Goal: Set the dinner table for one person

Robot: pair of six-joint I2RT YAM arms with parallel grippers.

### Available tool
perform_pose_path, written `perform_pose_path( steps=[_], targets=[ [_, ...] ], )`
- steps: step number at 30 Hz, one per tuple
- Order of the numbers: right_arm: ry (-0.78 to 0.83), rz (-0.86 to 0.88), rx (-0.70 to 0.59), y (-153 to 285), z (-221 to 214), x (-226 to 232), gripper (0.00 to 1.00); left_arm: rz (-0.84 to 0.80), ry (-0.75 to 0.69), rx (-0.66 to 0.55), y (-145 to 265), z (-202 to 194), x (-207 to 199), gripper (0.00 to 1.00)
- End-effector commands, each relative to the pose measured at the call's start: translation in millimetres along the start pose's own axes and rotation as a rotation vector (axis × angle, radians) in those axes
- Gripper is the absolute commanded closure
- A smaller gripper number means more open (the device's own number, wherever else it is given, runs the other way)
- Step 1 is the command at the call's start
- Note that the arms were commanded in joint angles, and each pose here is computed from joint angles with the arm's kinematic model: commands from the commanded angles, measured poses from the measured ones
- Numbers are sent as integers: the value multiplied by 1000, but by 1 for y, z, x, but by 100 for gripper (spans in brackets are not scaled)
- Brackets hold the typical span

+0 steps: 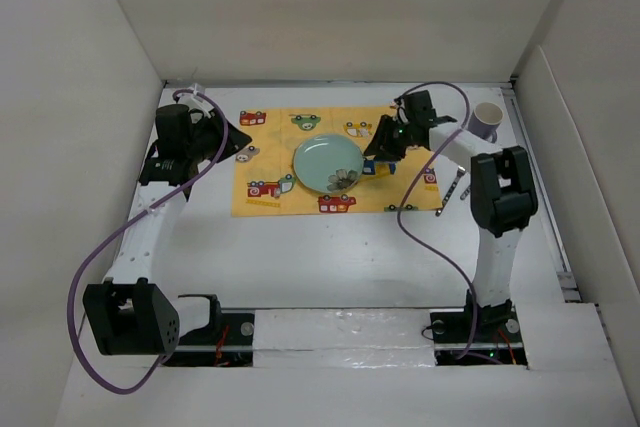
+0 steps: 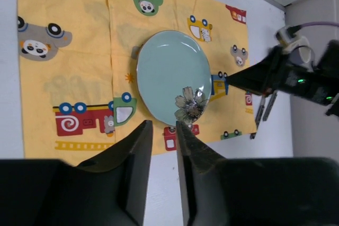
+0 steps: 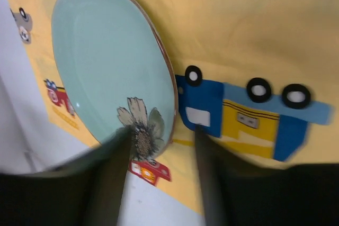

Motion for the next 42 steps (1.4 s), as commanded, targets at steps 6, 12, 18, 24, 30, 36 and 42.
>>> perform_pose_path(
  steps=[6, 12, 18, 24, 30, 36, 42],
  targets=[
    [15, -148, -642, 162, 117, -1, 100, 18, -78, -9, 1, 0, 4, 100],
    [-232, -464, -960, 233, 180, -70, 43, 31, -101, 1, 4, -5, 7, 75],
    [-277, -589, -899, 230, 205, -100, 40, 31, -104, 1, 5, -9, 7, 68],
    [-302, -679, -837, 211, 213, -132, 42, 25, -100, 7, 4, -9, 8, 68],
    [-321, -726, -782, 192, 210, -151, 50, 30, -96, 13, 1, -9, 9, 68],
    [-280, -672, -898, 204, 207, -121, 100, 30, -89, 19, 0, -8, 8, 69],
    [-71, -479, -1009, 222, 194, -43, 100, 21, -85, 20, -2, -5, 7, 69]
  ],
)
Point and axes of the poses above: each gripper's point midway between its finger pads, its own y axis back along the fingers, its own x axis along the line the jaws close on, z = x × y, the point moved 8 cm from there along y, back along the fingers, and after that the axes turned 13 degrees about -y, right-handed, at the moved point
